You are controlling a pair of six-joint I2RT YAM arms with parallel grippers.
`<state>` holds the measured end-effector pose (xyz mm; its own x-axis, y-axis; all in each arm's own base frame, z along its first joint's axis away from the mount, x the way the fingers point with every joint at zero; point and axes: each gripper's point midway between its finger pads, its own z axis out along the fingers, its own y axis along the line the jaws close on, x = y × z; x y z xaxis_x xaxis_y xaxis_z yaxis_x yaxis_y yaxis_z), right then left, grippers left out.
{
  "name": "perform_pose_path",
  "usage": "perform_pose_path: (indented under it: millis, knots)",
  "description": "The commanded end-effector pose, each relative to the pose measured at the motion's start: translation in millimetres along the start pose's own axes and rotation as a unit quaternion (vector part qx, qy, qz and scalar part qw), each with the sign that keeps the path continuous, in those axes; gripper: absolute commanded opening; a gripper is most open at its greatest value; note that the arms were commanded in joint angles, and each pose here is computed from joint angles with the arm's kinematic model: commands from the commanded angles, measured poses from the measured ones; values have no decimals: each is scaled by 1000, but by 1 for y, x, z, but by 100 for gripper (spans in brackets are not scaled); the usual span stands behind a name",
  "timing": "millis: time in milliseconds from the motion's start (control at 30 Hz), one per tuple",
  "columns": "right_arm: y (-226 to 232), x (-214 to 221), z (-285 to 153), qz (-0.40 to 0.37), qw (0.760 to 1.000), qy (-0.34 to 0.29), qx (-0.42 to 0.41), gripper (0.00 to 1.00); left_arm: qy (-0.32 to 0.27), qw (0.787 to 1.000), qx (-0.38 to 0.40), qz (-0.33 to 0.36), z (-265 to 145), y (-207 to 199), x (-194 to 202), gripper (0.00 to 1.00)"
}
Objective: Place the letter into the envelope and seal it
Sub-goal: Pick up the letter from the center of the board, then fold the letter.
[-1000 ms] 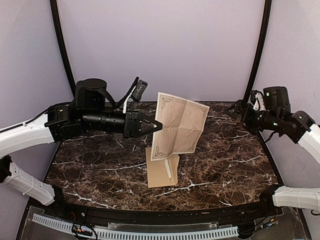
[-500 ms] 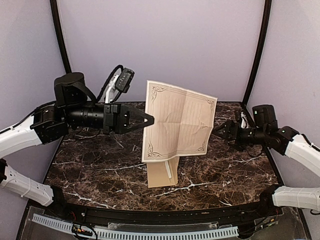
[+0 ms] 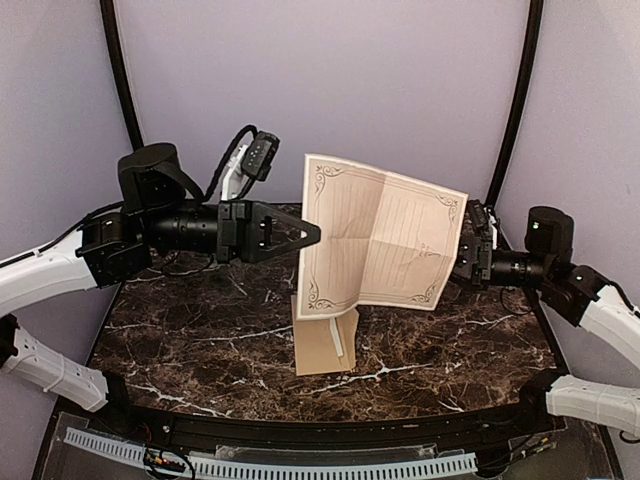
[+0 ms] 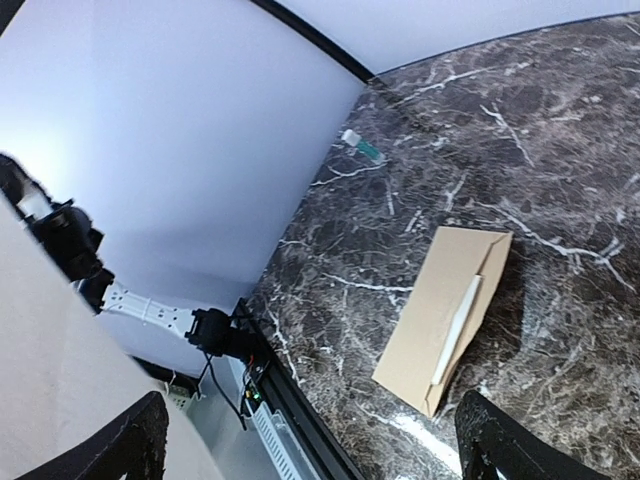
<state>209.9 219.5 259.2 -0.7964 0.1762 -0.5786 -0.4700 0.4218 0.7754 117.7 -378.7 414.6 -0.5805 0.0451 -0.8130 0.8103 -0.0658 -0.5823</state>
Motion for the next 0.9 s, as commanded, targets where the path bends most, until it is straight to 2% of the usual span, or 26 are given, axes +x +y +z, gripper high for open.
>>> perform_pose_path:
  millis: [0, 200, 867]
  knots:
    - [50, 6, -13, -62, 993, 9, -103, 97, -17, 1000, -11, -8, 0, 6, -7, 0]
    - [72, 16, -20, -78, 987, 24, -138, 98, -16, 1000, -4, -22, 7, 13, -5, 0]
    - [130, 21, -5, -101, 970, 35, -218, 97, -6, 999, 10, -42, 16, 19, 2, 0]
